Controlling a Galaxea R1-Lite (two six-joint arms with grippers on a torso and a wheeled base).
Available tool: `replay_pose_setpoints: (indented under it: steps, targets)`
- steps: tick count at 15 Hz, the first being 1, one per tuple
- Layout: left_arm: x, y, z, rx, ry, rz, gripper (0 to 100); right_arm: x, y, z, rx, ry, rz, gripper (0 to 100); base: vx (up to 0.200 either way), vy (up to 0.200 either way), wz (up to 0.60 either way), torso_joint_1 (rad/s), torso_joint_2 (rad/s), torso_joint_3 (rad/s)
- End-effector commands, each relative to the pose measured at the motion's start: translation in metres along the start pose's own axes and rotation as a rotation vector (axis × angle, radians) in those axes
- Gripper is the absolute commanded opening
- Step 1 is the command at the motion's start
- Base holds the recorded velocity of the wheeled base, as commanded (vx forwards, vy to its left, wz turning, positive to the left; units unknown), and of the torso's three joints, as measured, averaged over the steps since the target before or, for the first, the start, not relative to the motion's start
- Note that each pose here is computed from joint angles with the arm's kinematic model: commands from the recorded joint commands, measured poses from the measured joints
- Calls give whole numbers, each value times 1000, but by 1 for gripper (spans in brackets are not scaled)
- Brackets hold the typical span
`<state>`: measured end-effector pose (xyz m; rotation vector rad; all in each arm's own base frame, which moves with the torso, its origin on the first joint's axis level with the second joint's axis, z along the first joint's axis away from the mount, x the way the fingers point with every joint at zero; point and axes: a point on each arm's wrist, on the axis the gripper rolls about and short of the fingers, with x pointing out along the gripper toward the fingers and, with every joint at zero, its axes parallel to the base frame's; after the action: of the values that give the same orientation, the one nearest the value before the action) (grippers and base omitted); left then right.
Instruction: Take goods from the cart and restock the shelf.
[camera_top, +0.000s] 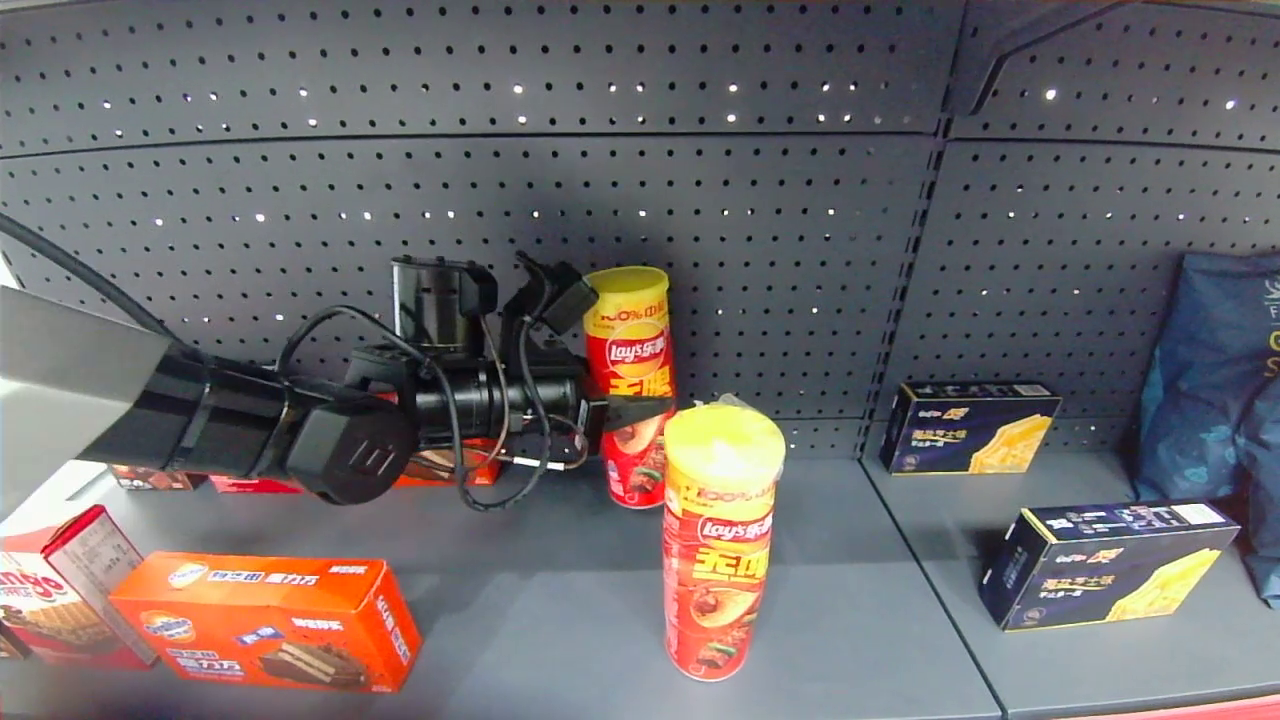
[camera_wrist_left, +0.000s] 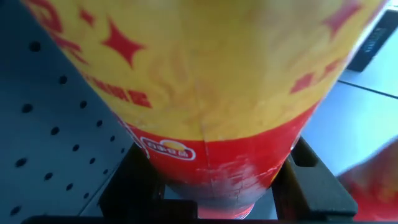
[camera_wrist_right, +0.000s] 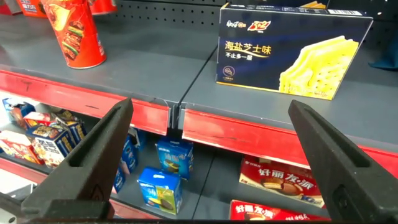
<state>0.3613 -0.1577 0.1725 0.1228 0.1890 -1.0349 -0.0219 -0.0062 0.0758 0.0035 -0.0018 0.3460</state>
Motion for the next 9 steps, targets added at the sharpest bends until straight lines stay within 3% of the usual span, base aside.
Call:
replay_pose_setpoints:
  steps: [1, 9]
  targets:
    - [11, 6, -9, -11, 15, -3, 0, 0, 0, 0, 0, -1, 1, 100, 0, 0, 0, 0, 0, 0]
    - [37, 20, -23, 2, 20, -11, 0, 0, 0, 0, 0, -1, 1, 100, 0, 0, 0, 0, 0, 0]
